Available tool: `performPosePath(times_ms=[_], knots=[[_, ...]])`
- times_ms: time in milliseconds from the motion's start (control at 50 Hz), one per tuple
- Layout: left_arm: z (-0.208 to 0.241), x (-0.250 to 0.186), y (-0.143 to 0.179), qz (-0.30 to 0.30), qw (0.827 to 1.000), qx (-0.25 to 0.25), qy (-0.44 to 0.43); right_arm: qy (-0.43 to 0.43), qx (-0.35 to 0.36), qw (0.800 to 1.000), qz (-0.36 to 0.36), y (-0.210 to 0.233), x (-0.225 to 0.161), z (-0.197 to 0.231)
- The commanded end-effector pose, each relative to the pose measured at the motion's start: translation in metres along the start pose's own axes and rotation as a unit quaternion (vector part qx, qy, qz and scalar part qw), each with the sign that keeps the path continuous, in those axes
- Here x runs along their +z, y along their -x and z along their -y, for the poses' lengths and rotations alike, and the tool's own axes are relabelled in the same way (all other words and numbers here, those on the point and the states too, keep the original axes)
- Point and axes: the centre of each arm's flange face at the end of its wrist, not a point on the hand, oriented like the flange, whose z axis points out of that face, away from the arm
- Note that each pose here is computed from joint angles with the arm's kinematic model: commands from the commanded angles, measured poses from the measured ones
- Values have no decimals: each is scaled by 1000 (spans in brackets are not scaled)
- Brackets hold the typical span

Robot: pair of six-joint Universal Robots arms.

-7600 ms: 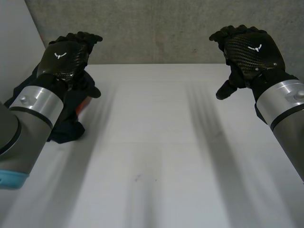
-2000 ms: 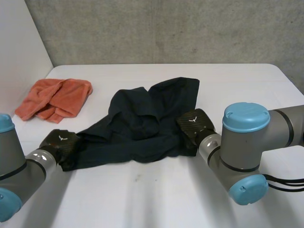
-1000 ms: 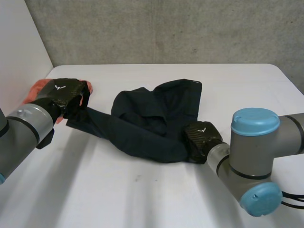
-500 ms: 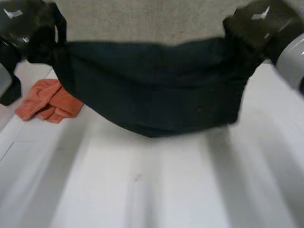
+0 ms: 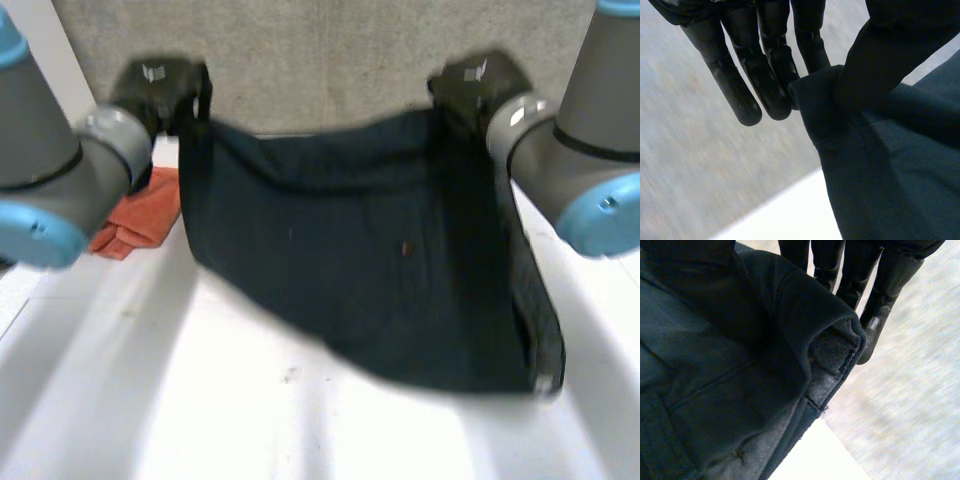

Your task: Fold the laundry.

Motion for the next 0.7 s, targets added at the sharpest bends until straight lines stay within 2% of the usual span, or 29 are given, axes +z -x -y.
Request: performPosePath(times_ms=[20,40,60,80,120,140,200,300,420,480,540,600,700], knots=[[96,24,26,81,969,12,-231,-210,16,968,-134,-48,15,77],[105,23,29,93,962,11,-255,-236,14,961,-147,-52,13,87],[128,17,36,118,945,7,-305,-277,13,946,-170,-61,9,103],[139,13,40,128,936,7,-327,-293,13,940,-176,-64,5,110],[158,3,44,142,921,3,-363,-309,10,933,-184,-67,1,117],[164,-4,42,144,918,1,-369,-306,8,935,-181,-67,-1,117],[154,-8,40,141,927,1,-348,-288,6,943,-164,-62,0,109],[84,-9,22,117,967,-2,-228,-214,1,972,-97,-39,6,76],[7,-33,7,96,991,-2,-89,-98,5,995,-2,-1,19,17],[-35,-49,-1,84,996,0,-14,-5,8,998,54,22,21,-24],[-67,-66,-8,72,996,3,55,88,5,991,100,40,14,-57],[-87,-86,-13,59,991,8,116,152,14,981,115,41,1,-70],[-105,-116,-26,31,981,17,190,213,30,968,131,44,-21,-81]])
